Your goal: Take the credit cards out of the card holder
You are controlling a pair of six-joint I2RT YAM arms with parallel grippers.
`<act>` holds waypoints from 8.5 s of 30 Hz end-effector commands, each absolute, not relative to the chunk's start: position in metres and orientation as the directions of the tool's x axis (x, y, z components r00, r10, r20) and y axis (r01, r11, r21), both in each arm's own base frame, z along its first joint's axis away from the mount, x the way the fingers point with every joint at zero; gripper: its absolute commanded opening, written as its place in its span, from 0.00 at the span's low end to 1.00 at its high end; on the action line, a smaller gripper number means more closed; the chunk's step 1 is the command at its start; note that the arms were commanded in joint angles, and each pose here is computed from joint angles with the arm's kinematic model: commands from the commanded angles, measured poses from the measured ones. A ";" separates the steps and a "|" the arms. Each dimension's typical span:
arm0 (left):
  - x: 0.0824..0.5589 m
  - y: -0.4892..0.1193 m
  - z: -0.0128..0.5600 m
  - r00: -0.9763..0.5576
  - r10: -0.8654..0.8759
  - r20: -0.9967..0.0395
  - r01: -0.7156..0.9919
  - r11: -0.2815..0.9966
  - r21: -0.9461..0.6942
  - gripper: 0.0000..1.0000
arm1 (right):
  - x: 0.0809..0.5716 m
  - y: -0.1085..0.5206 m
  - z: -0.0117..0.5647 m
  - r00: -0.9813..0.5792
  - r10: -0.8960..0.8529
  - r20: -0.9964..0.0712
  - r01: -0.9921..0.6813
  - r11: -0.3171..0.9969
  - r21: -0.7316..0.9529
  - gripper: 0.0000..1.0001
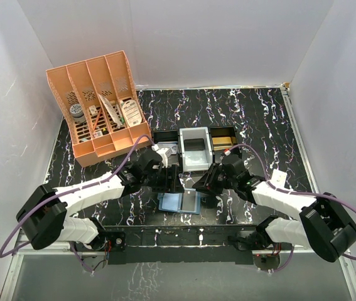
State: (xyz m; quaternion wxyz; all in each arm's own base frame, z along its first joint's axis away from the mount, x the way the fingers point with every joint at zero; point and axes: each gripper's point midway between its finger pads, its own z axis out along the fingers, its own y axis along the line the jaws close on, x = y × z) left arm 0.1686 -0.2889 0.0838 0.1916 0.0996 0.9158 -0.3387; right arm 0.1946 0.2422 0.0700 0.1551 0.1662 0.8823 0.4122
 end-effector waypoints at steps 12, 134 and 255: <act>0.162 -0.313 0.071 -0.925 0.086 -0.369 0.311 0.728 -0.610 0.50 | 0.166 0.246 0.027 -0.936 0.351 0.018 0.254 0.639 0.726 0.19; 0.148 -0.276 0.053 -0.936 -0.241 -0.257 -0.002 0.732 -0.682 0.00 | 0.189 0.263 0.010 -0.951 0.289 -0.107 0.178 0.798 0.576 0.22; 0.145 -0.274 0.043 -0.937 -0.268 -0.223 -0.040 0.719 -0.694 0.36 | 0.168 0.285 0.004 -0.979 0.197 -0.057 0.131 0.815 0.565 0.16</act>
